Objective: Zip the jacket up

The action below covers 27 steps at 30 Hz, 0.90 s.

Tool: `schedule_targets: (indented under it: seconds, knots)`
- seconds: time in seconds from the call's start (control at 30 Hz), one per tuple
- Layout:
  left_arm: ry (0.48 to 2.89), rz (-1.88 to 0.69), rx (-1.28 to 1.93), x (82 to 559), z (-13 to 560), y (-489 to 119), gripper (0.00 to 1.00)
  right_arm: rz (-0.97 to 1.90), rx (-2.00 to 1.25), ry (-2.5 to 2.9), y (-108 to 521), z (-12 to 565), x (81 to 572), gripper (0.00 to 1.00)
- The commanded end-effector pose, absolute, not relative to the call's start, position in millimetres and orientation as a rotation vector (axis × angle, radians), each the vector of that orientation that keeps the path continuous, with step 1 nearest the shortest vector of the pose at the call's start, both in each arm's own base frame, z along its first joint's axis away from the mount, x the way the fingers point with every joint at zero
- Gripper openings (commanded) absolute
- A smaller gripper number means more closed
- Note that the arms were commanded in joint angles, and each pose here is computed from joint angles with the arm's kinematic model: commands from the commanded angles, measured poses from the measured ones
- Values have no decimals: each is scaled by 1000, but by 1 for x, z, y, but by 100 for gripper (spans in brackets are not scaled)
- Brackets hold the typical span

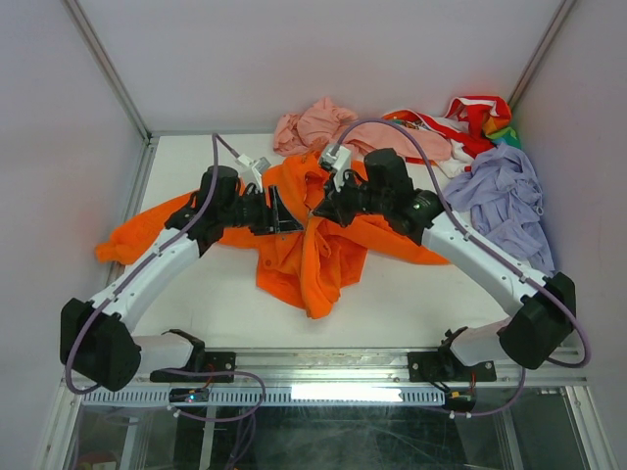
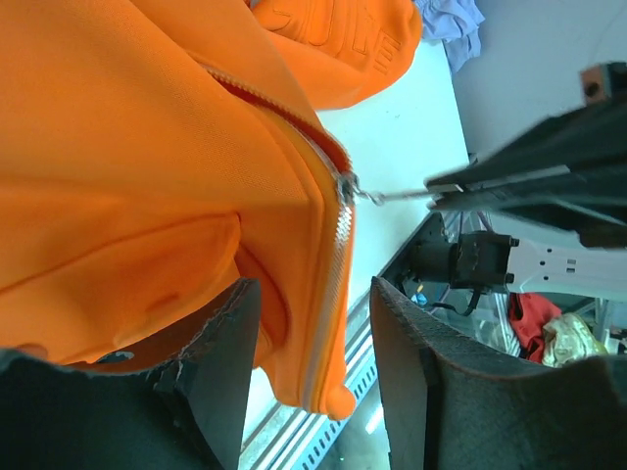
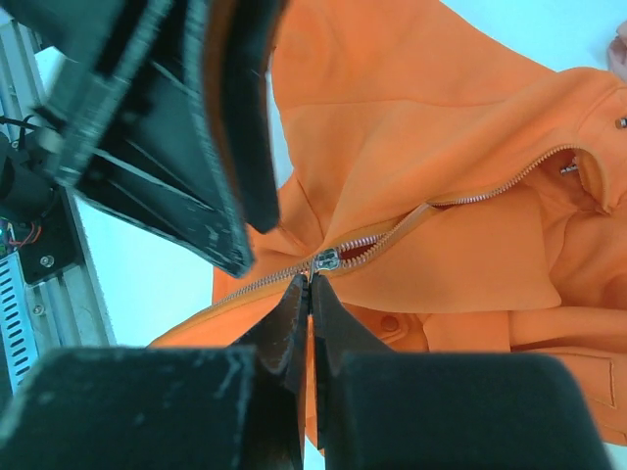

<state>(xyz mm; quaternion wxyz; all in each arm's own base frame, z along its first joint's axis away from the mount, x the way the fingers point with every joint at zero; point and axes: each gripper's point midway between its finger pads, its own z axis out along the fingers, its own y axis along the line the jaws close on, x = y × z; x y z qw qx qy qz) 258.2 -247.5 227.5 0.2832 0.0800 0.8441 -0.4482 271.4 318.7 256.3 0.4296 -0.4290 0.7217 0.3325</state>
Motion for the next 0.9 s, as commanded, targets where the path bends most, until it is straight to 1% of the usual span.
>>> schedule_targets:
  seconds: [0.0, 0.13, 0.23, 0.3, 0.37, 0.43, 0.47, 0.57, 0.67, 0.87]
  knots:
    - [2153, -1303, 274, 272, 249, -272, 48, 919, -1055, 1645, 332, 305, 261, 0]
    - [2148, -1313, 281, 276, 242, -284, 47, 935, -1064, 1644, 337, 306, 262, 0]
    - [2153, -1329, 275, 280, 236, -291, 41, 956, -1086, 1644, 343, 307, 261, 0]
    - [2165, -1343, 291, 278, 232, -295, 28, 942, -1084, 1652, 345, 305, 265, 0]
    - [2189, -1354, 302, 271, 225, -295, 11, 872, -1051, 1667, 342, 302, 280, 0]
    - [2230, -1351, 306, 257, 215, -288, 2, 753, -955, 1700, 330, 301, 310, 0]
    - [2246, -1340, 312, 248, 212, -283, 0, 693, -903, 1717, 323, 301, 326, 0]
    - [2308, -1302, 346, 219, 202, -265, 0, 523, -765, 1756, 298, 302, 374, 0]
    - [2360, -1254, 381, 195, 195, -249, 0, 431, -673, 1781, 278, 298, 415, 0]
    - [2428, -1120, 371, 171, 194, -221, 0, 274, -508, 1822, 227, 289, 481, 0]
